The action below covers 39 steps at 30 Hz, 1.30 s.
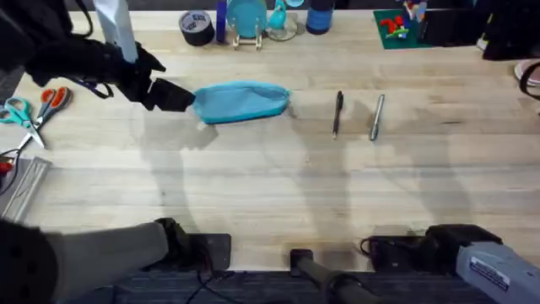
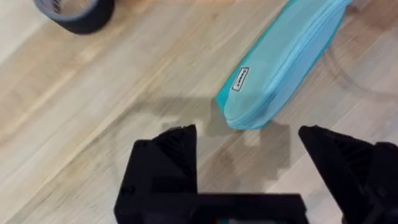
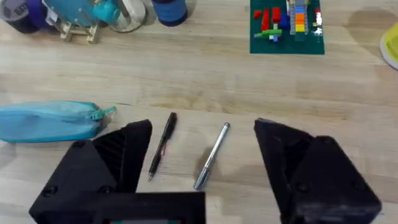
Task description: Unzip the bag, pick up the pens from the table one at a time and place them inside, then zip the bag closed.
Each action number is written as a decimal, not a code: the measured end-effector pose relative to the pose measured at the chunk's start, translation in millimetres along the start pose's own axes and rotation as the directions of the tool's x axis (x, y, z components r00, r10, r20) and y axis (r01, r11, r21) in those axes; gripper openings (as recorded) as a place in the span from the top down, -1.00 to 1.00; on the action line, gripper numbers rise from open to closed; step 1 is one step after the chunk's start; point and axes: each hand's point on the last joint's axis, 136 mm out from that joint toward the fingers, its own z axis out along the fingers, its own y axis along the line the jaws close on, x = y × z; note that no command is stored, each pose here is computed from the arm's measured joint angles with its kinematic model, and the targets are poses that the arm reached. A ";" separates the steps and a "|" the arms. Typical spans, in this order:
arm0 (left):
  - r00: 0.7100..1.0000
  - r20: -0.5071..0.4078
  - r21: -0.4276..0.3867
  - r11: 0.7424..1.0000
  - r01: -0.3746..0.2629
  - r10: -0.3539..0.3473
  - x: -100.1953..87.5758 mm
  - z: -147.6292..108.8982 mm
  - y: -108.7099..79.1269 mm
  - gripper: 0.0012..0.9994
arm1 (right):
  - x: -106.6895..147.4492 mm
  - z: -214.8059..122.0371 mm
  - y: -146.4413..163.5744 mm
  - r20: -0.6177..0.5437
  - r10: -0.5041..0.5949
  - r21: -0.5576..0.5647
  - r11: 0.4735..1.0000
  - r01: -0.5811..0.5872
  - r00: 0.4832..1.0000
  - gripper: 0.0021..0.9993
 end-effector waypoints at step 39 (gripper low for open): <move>0.998 0.058 0.235 0.972 0.016 -0.030 -3.7 72.7 -13.6 -0.99 | 4.7 0.1 0.0 -0.019 0.002 0.000 1.000 -0.002 1.000 -0.99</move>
